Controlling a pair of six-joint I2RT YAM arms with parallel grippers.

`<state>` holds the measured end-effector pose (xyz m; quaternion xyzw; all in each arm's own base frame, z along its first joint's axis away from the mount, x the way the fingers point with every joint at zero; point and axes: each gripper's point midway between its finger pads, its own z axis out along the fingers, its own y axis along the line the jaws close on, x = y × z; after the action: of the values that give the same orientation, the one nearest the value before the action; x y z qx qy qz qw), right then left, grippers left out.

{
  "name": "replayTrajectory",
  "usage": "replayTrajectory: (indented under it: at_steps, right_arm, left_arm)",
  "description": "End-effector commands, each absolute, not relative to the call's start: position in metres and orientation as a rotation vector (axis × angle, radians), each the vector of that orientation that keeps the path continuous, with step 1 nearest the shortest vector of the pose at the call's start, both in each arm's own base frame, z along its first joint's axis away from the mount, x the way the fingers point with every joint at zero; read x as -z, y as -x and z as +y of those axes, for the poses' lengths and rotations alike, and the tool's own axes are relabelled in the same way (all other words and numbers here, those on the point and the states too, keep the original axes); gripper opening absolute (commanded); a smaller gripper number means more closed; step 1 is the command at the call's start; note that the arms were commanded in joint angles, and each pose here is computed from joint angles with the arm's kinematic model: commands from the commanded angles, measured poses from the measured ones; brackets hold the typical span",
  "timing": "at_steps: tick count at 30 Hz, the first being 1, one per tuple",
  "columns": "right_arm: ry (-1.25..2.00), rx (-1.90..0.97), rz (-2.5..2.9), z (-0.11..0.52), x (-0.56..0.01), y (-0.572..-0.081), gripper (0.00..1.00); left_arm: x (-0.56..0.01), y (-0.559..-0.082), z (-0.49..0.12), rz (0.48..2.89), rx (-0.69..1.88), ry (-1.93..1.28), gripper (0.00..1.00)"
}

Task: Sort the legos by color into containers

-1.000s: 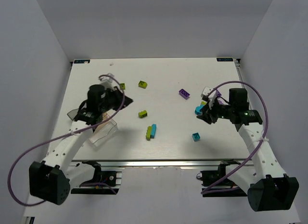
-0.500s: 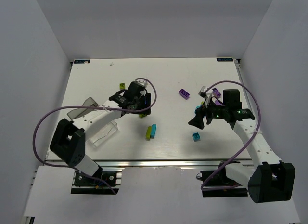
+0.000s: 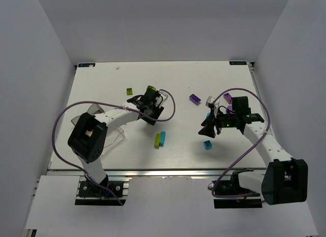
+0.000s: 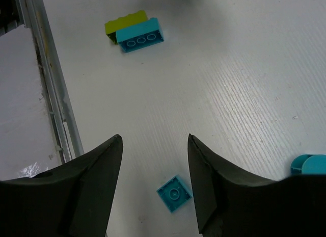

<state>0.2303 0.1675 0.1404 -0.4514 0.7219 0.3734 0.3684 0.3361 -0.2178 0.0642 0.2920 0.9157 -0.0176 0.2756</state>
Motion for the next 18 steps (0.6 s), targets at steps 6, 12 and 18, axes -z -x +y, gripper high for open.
replayTrajectory:
  at_steps: [6,12,18]
  right_arm:
    - [1.192,-0.913,1.786,0.17,-0.149,-0.234,0.6]
    - [1.177,-0.913,1.804,0.168,-0.144,-0.231,0.61]
    - [1.179,-0.906,1.805,0.169,-0.145,-0.234,0.6]
  left_arm:
    - [-0.065,-0.363,-0.238,2.353,0.064,-0.886,0.58]
    - [-0.045,-0.363,-0.241,2.385,0.064,-0.929,0.53]
    - [-0.048,-0.362,-0.244,2.384,0.087,-0.905,0.27]
